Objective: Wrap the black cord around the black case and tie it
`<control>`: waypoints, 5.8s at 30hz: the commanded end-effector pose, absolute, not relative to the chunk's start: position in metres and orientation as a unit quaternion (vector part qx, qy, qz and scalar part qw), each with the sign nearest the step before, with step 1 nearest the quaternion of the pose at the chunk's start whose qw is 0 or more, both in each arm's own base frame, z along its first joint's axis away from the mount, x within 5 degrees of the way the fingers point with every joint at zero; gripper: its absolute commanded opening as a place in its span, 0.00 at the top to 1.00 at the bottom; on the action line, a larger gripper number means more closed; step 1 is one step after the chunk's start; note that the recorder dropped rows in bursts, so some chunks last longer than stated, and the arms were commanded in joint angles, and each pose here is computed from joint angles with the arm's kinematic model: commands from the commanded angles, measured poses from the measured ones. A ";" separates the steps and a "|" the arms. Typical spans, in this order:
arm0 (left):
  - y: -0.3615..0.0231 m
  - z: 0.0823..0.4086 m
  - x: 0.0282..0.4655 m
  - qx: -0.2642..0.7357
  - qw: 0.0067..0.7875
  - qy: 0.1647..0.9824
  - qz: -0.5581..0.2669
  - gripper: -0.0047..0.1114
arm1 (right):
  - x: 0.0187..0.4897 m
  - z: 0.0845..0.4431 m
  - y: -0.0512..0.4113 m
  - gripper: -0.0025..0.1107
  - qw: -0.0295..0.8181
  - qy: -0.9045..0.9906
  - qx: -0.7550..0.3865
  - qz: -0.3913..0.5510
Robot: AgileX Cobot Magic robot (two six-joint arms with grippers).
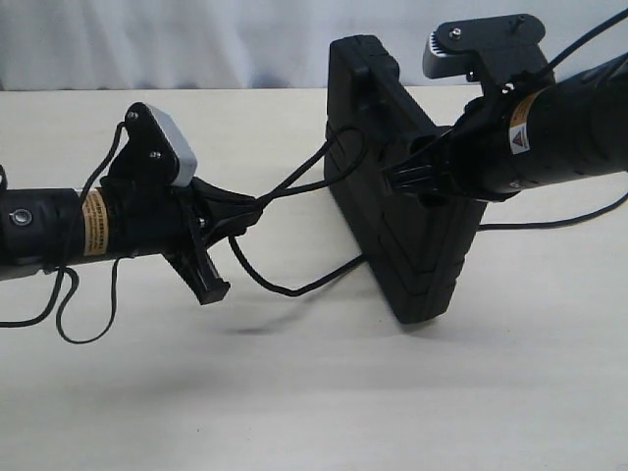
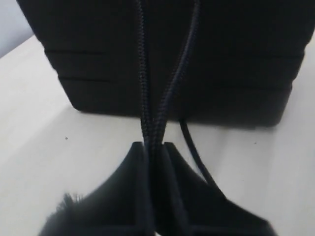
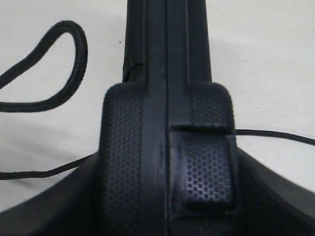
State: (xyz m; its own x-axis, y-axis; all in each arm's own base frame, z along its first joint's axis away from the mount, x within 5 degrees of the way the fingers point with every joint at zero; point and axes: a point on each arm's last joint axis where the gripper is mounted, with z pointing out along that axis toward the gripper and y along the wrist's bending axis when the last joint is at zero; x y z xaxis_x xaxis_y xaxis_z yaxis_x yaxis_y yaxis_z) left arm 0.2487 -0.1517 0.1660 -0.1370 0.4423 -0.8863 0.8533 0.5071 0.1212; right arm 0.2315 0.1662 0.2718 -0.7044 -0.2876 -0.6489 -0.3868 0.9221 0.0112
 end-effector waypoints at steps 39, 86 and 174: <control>-0.159 0.209 0.256 0.397 0.449 0.753 -0.272 0.96 | 0.231 0.275 0.165 0.94 0.347 0.917 -0.186 0.071; -0.127 0.223 0.298 0.223 0.389 0.890 0.081 0.96 | 0.231 0.275 0.165 0.94 0.347 0.916 -0.187 0.071; -0.274 0.243 0.296 0.452 0.444 0.757 -0.159 0.96 | 0.225 0.265 0.162 0.94 0.321 0.906 -0.271 0.042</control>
